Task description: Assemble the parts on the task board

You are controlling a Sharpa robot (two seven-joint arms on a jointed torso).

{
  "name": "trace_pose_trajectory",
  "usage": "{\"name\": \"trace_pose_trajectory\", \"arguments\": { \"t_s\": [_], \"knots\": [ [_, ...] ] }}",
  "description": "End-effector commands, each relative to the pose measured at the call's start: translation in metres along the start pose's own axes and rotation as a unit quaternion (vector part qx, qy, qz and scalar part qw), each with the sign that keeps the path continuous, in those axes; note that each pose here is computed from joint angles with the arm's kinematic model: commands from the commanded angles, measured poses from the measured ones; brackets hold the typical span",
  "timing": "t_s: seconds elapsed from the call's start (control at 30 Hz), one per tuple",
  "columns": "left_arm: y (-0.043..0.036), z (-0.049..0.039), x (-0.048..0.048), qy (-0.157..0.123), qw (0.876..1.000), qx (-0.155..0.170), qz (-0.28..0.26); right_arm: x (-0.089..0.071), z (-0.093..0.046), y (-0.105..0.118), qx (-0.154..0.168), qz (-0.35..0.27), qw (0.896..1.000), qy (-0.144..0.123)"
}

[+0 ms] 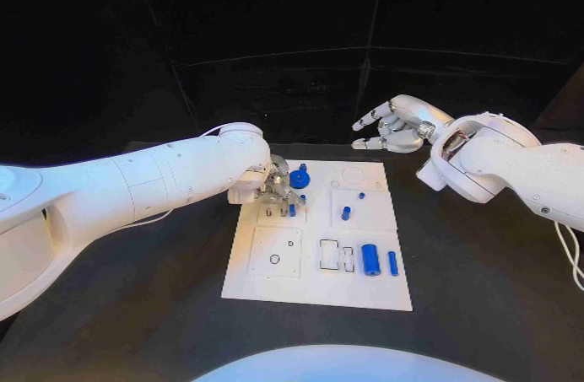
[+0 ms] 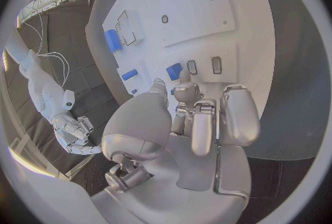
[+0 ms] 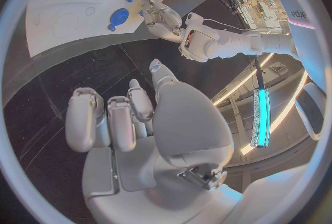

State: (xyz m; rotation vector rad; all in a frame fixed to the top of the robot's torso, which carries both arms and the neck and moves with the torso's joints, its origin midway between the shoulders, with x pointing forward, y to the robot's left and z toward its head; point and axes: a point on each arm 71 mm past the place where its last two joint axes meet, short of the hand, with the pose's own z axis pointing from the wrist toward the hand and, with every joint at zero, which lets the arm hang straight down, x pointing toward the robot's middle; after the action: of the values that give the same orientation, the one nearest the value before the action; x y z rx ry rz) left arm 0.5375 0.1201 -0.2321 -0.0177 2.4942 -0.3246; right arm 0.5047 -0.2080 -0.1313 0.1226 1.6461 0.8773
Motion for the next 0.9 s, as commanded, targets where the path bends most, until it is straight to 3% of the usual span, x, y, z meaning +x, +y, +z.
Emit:
{"name": "trace_pose_trajectory", "arguments": {
  "t_s": [0.03,0.9],
  "knots": [
    [0.0006,0.0003,0.0007,0.007,1.000,-0.007,0.009,-0.0004,0.0010,0.0014,-0.002,-0.002,1.000,0.003],
    [-0.0027,0.0039,0.0055,0.023,1.000,-0.007,0.013,0.0012,0.0035,0.0015,0.000,-0.004,1.000,0.008]
  ]
}}
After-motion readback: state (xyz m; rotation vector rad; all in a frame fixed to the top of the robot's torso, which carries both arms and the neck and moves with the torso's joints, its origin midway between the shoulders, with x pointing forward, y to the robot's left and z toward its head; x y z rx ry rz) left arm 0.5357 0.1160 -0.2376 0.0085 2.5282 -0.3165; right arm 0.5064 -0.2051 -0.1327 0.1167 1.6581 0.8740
